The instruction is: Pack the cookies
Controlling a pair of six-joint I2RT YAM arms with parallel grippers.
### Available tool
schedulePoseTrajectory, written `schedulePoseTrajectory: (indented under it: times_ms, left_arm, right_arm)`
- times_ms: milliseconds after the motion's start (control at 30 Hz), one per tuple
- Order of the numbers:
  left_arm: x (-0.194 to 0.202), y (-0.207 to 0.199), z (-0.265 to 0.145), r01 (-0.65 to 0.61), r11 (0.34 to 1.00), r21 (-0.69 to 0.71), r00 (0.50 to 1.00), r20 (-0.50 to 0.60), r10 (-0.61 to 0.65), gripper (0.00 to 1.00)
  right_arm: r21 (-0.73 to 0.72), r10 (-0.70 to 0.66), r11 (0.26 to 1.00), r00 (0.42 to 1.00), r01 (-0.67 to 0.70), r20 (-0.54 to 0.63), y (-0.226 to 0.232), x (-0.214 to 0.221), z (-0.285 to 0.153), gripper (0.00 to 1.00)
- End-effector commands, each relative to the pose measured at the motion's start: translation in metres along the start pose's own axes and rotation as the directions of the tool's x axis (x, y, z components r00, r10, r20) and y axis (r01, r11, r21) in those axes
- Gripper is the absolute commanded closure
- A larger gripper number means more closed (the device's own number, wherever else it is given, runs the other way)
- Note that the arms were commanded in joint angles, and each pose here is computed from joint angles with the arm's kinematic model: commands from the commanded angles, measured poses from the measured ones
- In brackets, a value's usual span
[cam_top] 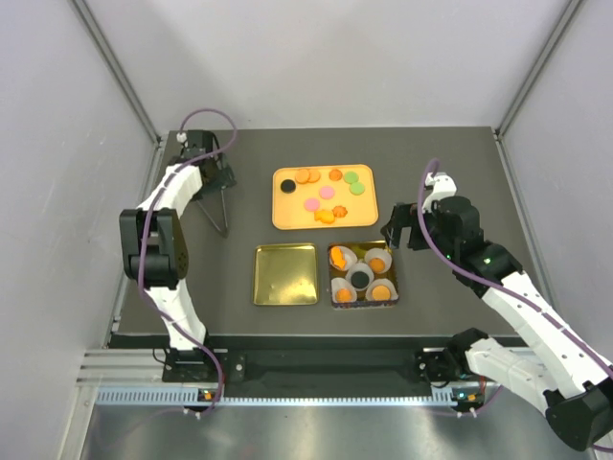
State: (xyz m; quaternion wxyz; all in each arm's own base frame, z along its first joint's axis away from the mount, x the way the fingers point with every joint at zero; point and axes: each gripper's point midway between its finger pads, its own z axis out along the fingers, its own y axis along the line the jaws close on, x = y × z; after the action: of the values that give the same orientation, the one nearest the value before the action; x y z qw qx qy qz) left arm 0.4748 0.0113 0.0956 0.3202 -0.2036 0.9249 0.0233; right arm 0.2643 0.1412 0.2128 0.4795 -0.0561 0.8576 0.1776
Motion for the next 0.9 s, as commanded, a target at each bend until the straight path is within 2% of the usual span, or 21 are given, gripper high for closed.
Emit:
schedulePoseTrajectory:
  times_ms: [0,67,133,167,200,267,300,400,600,733,867]
  left_arm:
    - [-0.03,-0.011,-0.062,0.031,0.998,0.057,0.996,0.082,-0.036,0.14]
    - [-0.02,-0.031,-0.097,0.012,0.992,0.129,0.993,0.117,-0.027,0.18]
    - [0.02,-0.033,-0.102,-0.021,0.992,0.124,0.997,0.077,0.011,0.24]
    - [0.031,-0.041,-0.119,-0.02,0.987,0.159,0.996,0.089,0.006,0.25]
    - [0.061,-0.033,-0.114,-0.03,0.989,0.147,0.999,0.034,0.026,0.28]
    - [0.081,-0.031,-0.128,-0.016,0.983,0.181,1.0,0.024,0.012,0.3]
    - [0.107,-0.022,-0.122,-0.019,0.985,0.171,0.999,-0.027,0.024,0.31]
    - [0.146,-0.015,-0.126,0.0,0.98,0.197,0.993,-0.113,0.023,0.36]
    - [0.198,-0.02,-0.132,-0.007,0.971,0.241,0.978,-0.199,0.056,0.39]
    - [0.225,-0.02,-0.118,0.013,0.972,0.237,0.967,-0.25,0.048,0.44]
    - [0.235,-0.018,-0.11,0.026,0.973,0.231,0.964,-0.263,0.037,0.48]
  right_arm:
    - [-0.019,-0.003,1.0,1.0,0.004,0.03,0.003,-0.01,-0.001,0.0]
    - [-0.027,-0.009,1.0,1.0,0.01,0.023,0.004,-0.008,0.0,0.0]
    - [-0.036,-0.014,0.999,1.0,0.015,0.014,0.006,-0.005,0.003,0.0]
    - [-0.042,-0.013,0.999,1.0,0.013,0.009,0.008,-0.004,0.005,0.0]
    - [-0.048,-0.013,0.999,1.0,0.013,0.002,0.009,-0.002,0.006,0.0]
    - [-0.084,-0.009,0.996,1.0,0.008,-0.011,0.017,0.001,0.009,0.0]
    - [-0.093,-0.009,0.996,1.0,0.008,-0.013,0.02,0.002,0.01,0.0]
    - [-0.106,-0.006,0.994,1.0,0.004,-0.016,0.024,0.006,0.013,0.0]
    - [-0.121,0.004,0.993,1.0,-0.007,-0.028,0.032,0.014,0.022,0.0]
    - [-0.13,0.003,0.991,0.999,-0.008,-0.038,0.036,0.018,0.025,0.0]
    - [-0.122,0.003,0.992,0.999,-0.008,-0.038,0.034,0.019,0.025,0.0]
